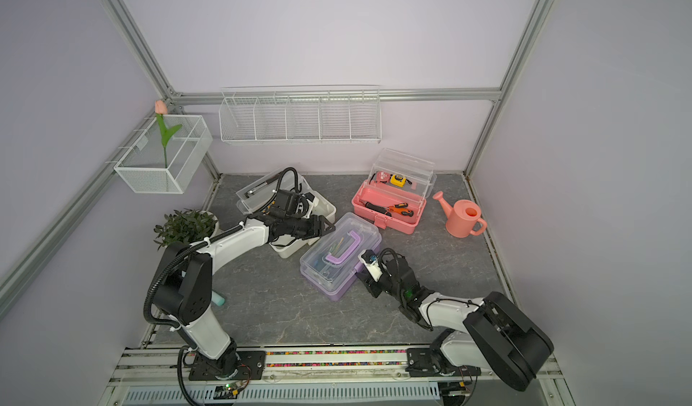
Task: Close toolboxes
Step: Move the toolbox to the center of the board.
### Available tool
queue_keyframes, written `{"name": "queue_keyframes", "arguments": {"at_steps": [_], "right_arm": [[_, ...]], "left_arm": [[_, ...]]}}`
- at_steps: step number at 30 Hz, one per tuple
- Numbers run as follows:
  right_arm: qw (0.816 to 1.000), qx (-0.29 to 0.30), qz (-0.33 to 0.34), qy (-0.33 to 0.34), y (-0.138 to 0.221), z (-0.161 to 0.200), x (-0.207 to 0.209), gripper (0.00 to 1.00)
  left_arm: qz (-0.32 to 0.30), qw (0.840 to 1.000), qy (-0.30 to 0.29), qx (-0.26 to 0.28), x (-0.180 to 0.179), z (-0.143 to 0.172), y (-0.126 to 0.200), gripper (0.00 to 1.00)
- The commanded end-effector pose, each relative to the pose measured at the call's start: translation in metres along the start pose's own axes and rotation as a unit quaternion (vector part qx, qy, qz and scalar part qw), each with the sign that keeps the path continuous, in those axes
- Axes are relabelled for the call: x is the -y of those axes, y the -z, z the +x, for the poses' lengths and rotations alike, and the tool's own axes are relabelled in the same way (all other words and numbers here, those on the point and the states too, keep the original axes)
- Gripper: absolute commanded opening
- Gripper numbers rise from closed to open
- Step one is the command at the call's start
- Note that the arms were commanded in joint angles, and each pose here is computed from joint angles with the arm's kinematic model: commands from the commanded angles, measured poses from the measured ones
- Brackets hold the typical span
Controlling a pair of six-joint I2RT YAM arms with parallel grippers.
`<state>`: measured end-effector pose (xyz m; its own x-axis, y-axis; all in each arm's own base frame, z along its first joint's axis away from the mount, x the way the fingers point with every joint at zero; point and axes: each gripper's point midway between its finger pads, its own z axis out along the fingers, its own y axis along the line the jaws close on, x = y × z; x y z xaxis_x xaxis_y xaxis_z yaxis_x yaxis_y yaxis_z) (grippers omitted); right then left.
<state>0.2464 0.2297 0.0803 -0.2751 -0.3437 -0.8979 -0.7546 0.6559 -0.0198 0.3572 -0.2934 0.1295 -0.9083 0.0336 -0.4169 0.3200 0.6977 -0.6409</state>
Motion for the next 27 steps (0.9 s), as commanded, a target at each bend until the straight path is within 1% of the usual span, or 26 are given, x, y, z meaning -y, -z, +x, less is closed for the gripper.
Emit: {"name": "queue_keyframes", "arguments": {"at_steps": [1,4,8,9,10,13,14,15,20,27], "right_arm": [[0.999,-0.020,0.044,-0.018,0.008,0.006,0.015,0.44],[0.998,-0.025,0.051,-0.041,0.011,0.009,0.021,0.44],[0.998,-0.026,0.048,-0.043,0.010,0.010,0.021,0.46],[0.998,-0.027,0.045,-0.043,0.009,0.011,0.020,0.49],[0.998,-0.027,0.045,-0.044,0.009,0.011,0.020,0.54],[0.997,-0.034,0.043,-0.046,0.011,0.011,0.019,0.71],[0.997,-0.038,0.044,-0.050,0.012,0.011,0.019,0.75],[0.997,-0.044,0.043,-0.051,0.014,0.009,0.019,0.77],[0.993,-0.074,0.047,-0.083,0.027,0.004,0.018,0.81],[0.985,-0.100,0.036,-0.137,0.050,-0.022,0.017,0.81]], "left_arm": [[-0.037,0.999,0.016,-0.025,-0.022,0.013,-0.009,0.66],[-0.034,0.999,0.018,-0.025,-0.021,0.014,-0.009,0.66],[-0.030,0.999,0.018,-0.024,-0.019,0.015,-0.008,0.65],[-0.028,0.999,0.018,-0.024,-0.018,0.015,-0.006,0.65],[-0.026,0.999,0.017,-0.024,-0.016,0.016,-0.005,0.65],[-0.026,0.999,0.016,-0.023,-0.014,0.018,-0.001,0.66],[-0.025,0.999,0.015,-0.020,-0.012,0.018,0.002,0.66],[-0.026,0.999,0.016,-0.020,-0.012,0.019,0.003,0.66],[-0.015,1.000,0.015,-0.013,0.000,0.019,0.018,0.70],[0.016,0.999,0.016,-0.022,0.020,0.032,0.031,0.72]]}}
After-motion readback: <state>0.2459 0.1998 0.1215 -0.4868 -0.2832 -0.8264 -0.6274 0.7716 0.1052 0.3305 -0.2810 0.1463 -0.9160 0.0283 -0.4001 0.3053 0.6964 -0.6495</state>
